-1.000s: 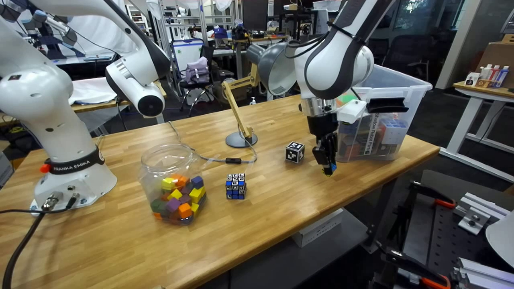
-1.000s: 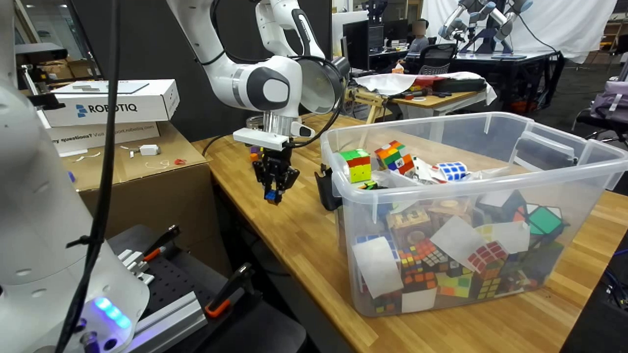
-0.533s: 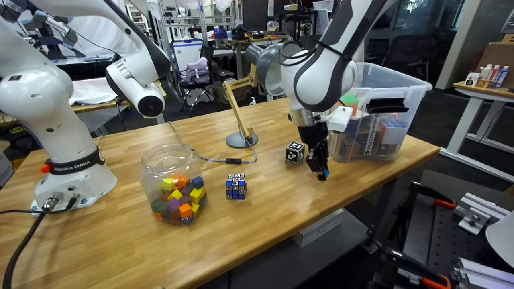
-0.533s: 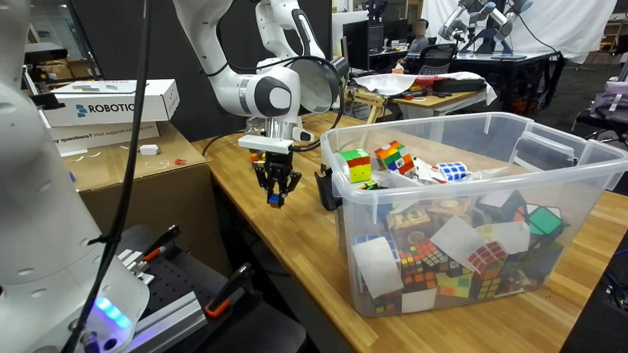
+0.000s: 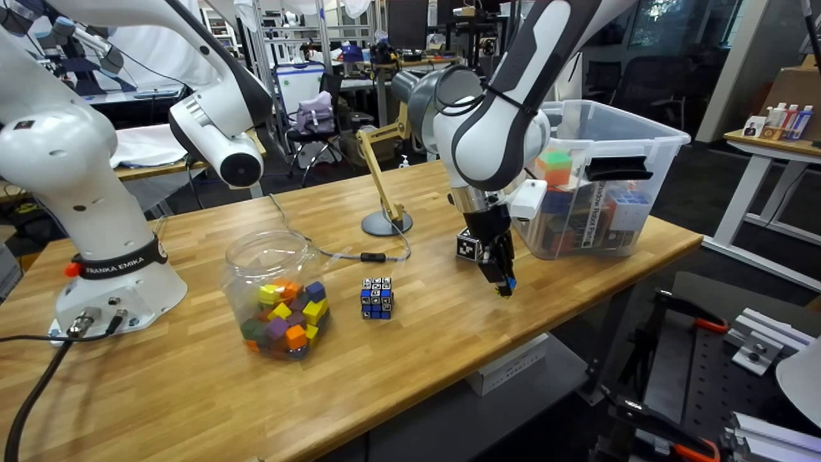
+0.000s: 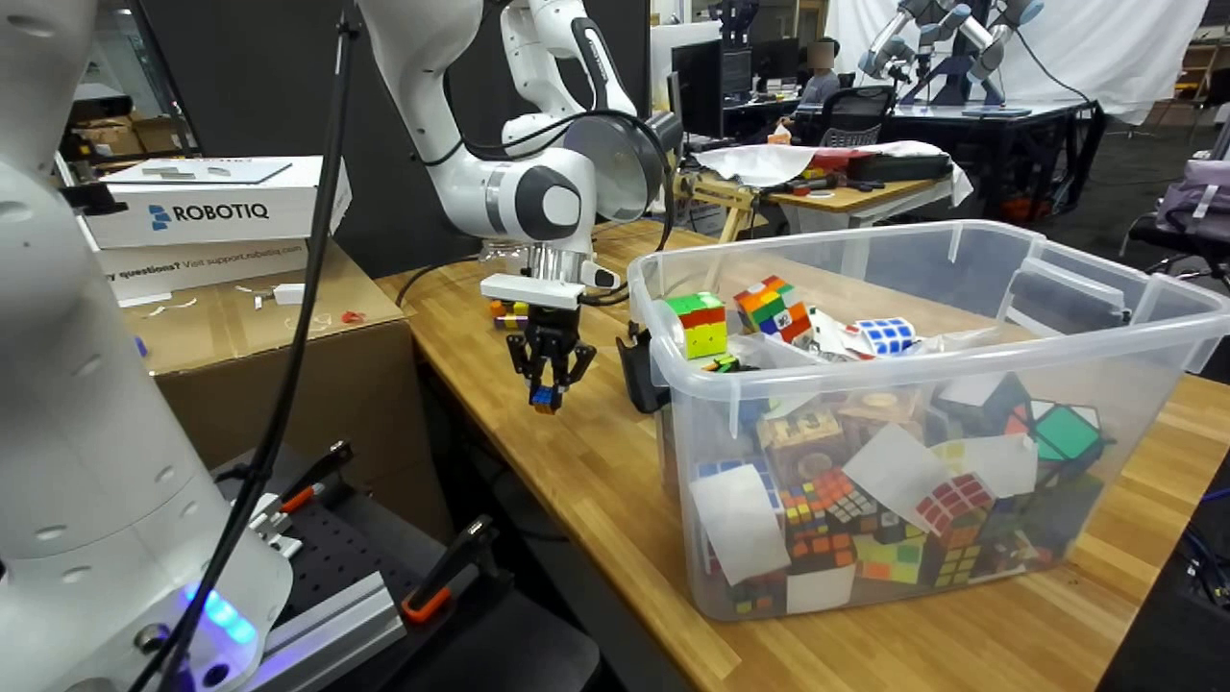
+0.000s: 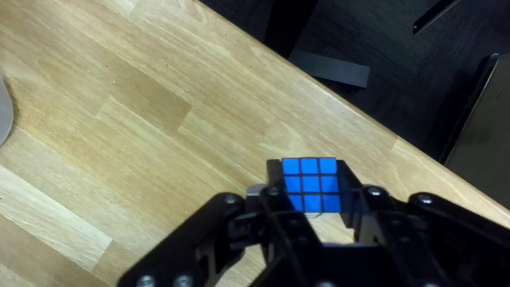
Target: Pick one Rubik's Cube from the box and put it on the table
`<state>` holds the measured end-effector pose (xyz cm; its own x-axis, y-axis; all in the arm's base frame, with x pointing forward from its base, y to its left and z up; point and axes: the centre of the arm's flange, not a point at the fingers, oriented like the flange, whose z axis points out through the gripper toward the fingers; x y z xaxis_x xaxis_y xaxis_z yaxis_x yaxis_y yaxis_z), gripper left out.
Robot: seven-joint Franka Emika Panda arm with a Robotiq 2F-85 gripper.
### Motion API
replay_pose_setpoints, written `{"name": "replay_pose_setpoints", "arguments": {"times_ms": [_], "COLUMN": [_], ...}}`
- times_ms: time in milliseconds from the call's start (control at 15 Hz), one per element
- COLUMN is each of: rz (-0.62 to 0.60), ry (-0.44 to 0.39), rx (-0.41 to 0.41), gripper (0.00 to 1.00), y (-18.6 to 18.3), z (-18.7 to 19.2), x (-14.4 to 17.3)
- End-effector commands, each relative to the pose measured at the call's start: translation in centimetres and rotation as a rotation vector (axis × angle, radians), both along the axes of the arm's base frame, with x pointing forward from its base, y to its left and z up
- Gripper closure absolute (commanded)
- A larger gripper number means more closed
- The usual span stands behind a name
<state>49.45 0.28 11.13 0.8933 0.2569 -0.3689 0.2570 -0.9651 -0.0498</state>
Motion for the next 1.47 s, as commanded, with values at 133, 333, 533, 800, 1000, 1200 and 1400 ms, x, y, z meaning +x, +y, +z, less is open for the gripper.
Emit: {"name": "replay_pose_setpoints", "arguments": {"times_ms": [133,333,533,800,1000,1200,1400], "rz": [0.031,0.033,0.027,0.022,0.017,0.007,0.004], "ry": [0.04,0.069,0.121,0.165,0.179,0.163,0.152], "rx": [0.016,0.013,0.009,0.005,0.006,0.006,0.0], "gripper": [0.92,0.92,0.92,0.92,0.87,0.34,0.13], "y": [-0.2,-0.5,-1.1,-1.5,-1.6,-1.8,-2.0], "z": [-0.2,-0.7,-1.9,-3.3,-3.4,-2.7,-2.3], "x": [1.0,1.0,0.6,0.3,0.5,0.8,1.0]}}
